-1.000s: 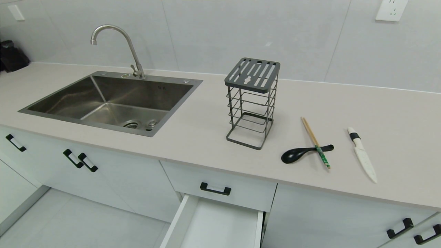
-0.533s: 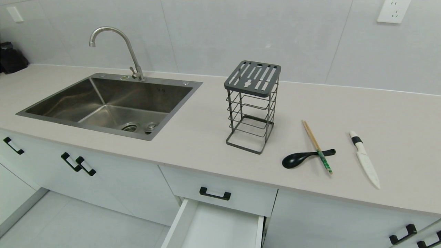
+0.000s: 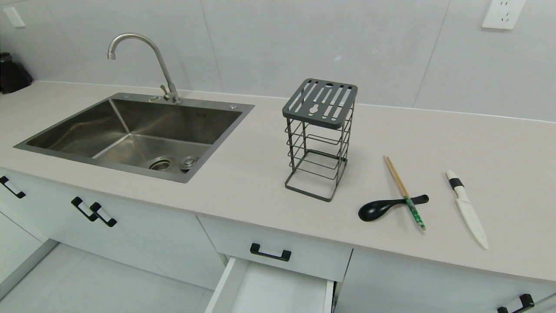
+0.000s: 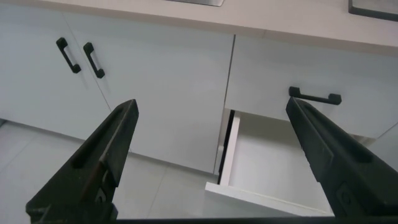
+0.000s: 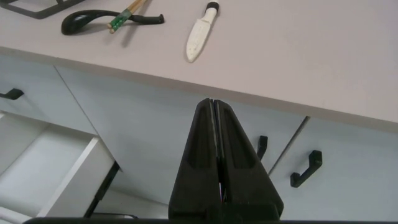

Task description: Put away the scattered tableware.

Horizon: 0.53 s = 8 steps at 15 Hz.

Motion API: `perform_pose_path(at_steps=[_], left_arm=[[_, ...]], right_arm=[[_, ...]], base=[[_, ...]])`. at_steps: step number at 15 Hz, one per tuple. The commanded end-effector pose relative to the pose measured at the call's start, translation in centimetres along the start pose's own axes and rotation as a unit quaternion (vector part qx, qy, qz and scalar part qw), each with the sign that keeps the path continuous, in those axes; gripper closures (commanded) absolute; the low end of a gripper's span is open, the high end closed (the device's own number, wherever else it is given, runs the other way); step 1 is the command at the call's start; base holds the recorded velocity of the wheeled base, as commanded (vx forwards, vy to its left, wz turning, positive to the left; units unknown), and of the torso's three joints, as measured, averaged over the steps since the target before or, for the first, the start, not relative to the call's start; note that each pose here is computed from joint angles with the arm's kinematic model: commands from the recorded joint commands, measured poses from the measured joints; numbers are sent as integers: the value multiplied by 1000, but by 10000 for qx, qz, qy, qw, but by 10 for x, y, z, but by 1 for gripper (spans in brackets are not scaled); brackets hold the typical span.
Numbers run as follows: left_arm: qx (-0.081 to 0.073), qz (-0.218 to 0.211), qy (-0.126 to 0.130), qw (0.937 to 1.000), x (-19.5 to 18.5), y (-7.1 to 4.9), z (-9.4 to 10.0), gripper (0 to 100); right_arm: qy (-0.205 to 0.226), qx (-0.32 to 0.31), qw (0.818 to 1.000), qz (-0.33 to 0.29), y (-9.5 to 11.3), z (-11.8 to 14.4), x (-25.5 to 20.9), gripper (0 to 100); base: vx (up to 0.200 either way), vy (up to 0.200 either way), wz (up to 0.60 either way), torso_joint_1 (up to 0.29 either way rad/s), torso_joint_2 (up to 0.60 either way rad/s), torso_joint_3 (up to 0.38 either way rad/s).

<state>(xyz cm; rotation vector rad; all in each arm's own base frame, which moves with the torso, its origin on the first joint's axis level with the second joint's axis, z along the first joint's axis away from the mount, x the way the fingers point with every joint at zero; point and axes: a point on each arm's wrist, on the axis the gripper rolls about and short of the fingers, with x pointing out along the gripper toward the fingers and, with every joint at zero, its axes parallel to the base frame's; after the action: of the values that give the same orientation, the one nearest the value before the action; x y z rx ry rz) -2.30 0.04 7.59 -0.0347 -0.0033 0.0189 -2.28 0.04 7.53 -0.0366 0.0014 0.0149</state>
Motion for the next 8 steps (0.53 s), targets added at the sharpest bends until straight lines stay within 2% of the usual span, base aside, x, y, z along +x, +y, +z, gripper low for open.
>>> perform_pose_path(at_steps=[1, 3, 8], left_arm=[[-3, 5, -1, 10000, 0, 0, 0, 0], [-3, -3, 0, 10000, 0, 0, 0, 0], [-3, 5, -1, 10000, 0, 0, 0, 0]], right_arm=[[-1, 7, 10000, 2, 0, 0, 0, 100], [-1, -1, 10000, 2, 0, 0, 0, 100], [-10, -9, 10000, 33, 0, 0, 0, 100]], base=[[0, 0, 0, 85, -159, -71], [0, 0, 0, 195, -386, -171], [0, 0, 0, 275, -540, -262]])
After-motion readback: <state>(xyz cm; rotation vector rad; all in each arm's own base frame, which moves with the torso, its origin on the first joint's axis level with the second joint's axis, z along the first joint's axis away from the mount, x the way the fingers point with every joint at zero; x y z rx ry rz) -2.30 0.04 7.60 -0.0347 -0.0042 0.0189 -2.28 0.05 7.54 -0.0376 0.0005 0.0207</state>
